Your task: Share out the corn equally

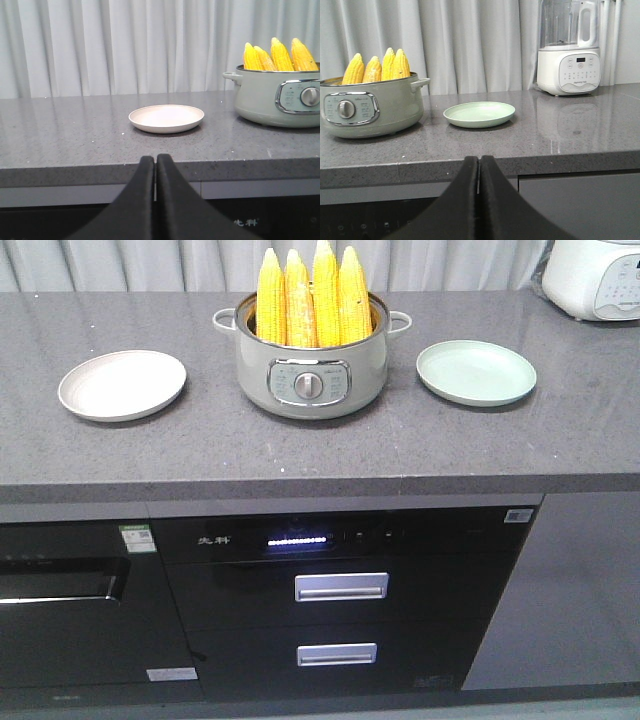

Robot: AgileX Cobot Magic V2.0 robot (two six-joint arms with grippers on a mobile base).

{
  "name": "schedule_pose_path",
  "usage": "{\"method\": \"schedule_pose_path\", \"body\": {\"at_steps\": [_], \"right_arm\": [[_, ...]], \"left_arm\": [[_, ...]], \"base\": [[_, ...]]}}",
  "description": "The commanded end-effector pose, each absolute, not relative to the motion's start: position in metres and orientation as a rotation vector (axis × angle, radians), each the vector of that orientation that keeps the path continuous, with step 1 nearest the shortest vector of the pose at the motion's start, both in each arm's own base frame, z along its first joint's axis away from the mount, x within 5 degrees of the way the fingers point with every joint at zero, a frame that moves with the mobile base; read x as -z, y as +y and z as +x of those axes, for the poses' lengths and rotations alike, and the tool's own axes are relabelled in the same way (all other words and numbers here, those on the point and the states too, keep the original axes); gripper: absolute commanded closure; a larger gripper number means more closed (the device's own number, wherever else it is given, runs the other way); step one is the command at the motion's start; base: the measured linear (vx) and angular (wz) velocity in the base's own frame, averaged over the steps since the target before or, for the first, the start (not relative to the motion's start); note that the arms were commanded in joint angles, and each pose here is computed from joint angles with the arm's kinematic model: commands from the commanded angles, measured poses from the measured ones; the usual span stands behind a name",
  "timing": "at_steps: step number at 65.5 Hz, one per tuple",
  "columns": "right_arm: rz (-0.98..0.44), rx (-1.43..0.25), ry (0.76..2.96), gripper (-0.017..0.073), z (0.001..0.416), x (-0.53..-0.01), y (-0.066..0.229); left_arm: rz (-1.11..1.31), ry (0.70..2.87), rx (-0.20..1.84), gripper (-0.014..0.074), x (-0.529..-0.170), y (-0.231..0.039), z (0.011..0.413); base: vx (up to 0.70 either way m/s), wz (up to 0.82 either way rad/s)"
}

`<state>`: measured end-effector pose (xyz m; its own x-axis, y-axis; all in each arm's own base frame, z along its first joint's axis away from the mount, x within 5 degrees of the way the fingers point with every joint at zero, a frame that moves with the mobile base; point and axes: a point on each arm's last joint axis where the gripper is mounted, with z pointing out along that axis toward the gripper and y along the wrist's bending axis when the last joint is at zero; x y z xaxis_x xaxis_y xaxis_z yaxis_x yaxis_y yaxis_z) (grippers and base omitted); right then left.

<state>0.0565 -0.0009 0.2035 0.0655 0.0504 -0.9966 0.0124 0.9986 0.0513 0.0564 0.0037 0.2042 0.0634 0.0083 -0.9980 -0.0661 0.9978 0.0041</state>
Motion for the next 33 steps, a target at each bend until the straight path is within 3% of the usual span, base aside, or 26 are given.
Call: {"method": "schedule_pose_path", "body": {"at_steps": [1,33], "right_arm": [[0.035,-0.017,1.435,0.0566,0.0559,-0.2080,-0.0007],[0.035,-0.017,1.435,0.0566,0.0559,-0.2080,-0.0007]], "left_arm": [[-0.054,1.433,-0.039,0.0600,-0.2071,0.0034,0.0551],[-0.054,1.433,-0.039,0.0600,-0.2071,0.0034,0.0551]], "base": [[0.18,-0.04],[0.17,-0.04]]}}
